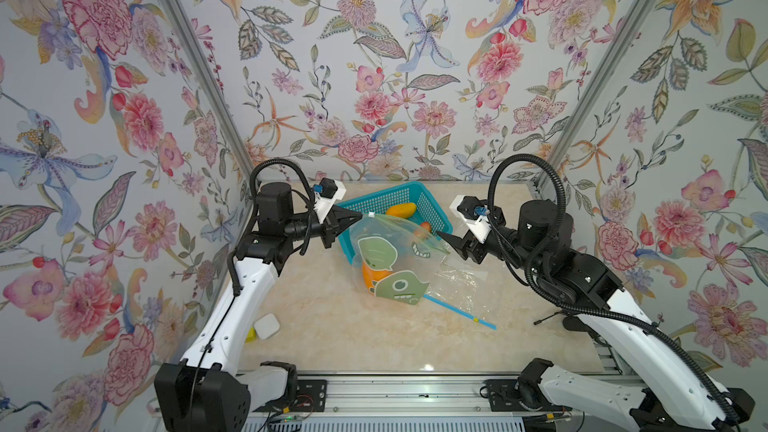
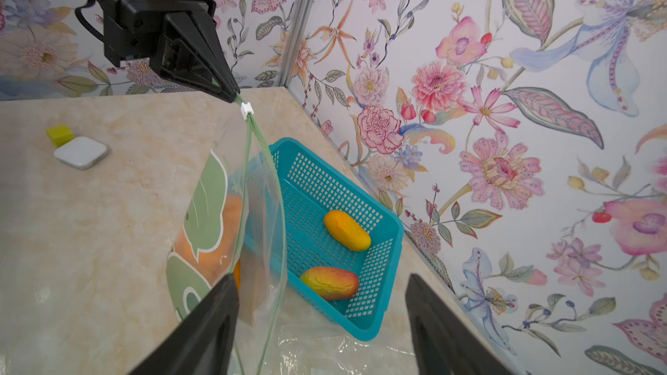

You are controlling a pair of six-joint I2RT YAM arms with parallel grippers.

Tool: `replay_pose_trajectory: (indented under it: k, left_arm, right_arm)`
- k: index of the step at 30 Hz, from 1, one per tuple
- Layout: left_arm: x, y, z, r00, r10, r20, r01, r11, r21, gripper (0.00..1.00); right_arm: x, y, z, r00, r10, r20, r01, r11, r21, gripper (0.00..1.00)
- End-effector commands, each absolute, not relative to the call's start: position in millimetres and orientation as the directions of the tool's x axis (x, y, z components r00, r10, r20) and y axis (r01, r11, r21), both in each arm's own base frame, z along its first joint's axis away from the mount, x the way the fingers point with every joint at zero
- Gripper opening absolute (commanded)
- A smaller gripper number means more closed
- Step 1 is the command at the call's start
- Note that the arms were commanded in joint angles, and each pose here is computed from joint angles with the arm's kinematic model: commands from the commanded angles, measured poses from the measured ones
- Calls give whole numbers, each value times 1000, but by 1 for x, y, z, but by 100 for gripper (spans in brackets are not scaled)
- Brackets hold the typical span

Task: Place the mango in a zip-top bag and seal the zipper
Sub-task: Zip the zipper on the zipper food storage bag.

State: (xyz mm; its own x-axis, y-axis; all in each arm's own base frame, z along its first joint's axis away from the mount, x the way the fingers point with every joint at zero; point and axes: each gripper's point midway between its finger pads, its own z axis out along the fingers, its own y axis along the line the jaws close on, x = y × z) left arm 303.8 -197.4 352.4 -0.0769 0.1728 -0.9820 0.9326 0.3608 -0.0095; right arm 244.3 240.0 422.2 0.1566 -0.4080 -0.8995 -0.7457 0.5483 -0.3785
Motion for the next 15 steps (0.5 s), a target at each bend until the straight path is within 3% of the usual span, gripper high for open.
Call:
replay_pose_trajectory:
  k: [1,5,15]
  left_arm:
    - [275,-211,380,73,185,-980,966,230,116,0]
    - [272,-219,384,76,201,-977,971,208,119,0]
    - [271,-225,380,67,198,-978,975,196,107,0]
  right_arm:
    - [232,261,430,162,-375,-913,-836,439,-329,72]
    - [238,288,436,167,-354,-920,-887,354,-297,63]
    - [262,352,408,97,-368,-925,-954,232,-192,58]
